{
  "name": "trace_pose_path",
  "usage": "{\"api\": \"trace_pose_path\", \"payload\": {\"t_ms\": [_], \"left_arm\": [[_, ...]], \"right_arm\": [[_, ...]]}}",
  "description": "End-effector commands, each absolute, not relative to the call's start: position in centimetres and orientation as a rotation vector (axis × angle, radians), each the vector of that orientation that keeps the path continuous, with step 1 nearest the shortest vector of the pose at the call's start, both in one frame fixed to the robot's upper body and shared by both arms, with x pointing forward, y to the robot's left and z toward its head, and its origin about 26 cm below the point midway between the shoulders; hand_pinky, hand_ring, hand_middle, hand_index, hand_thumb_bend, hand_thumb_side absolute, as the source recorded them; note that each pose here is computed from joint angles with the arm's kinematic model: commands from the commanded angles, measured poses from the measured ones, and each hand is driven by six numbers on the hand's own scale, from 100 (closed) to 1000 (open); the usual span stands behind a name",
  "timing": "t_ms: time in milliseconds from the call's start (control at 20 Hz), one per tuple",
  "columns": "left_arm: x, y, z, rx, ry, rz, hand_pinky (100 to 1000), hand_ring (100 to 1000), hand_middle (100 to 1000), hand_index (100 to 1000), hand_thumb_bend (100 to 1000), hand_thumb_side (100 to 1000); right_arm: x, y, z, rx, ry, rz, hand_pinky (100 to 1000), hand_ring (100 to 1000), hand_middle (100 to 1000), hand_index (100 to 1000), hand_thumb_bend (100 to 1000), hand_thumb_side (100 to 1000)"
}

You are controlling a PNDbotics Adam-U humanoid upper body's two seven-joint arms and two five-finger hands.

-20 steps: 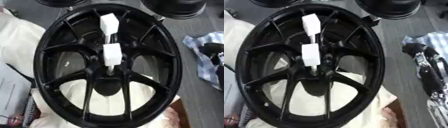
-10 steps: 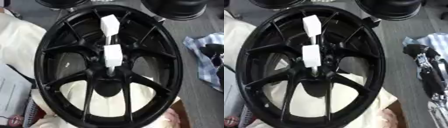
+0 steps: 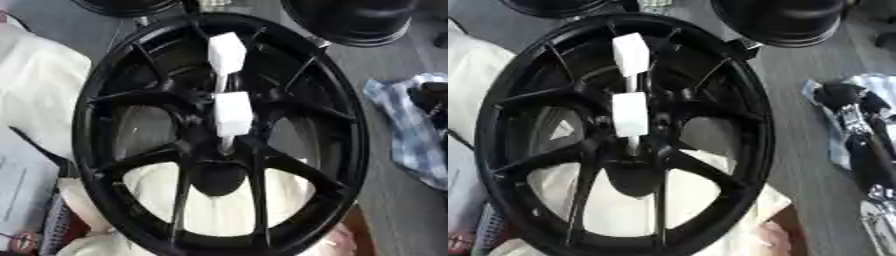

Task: Pull the pin out of the wheel hub.

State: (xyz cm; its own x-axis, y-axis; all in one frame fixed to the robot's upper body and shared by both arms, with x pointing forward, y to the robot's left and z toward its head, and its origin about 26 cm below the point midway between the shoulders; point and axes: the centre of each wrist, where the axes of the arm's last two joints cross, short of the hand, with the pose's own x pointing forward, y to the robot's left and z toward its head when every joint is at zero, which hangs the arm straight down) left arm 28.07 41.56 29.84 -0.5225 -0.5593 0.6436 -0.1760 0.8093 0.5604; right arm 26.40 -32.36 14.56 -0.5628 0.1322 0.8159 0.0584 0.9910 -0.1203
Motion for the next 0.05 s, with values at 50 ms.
{"api": "trace_pose_path", "payload": {"t_ms": [50], "left_arm": [[27.00,39.86,30.07,0.476,-2.234,-0.490,703,703,682,834,100,716]], "right_arm": [[26.47,-32.89,15.69,-0.139,-2.212,0.117,937,826,596,715,100,595]]}}
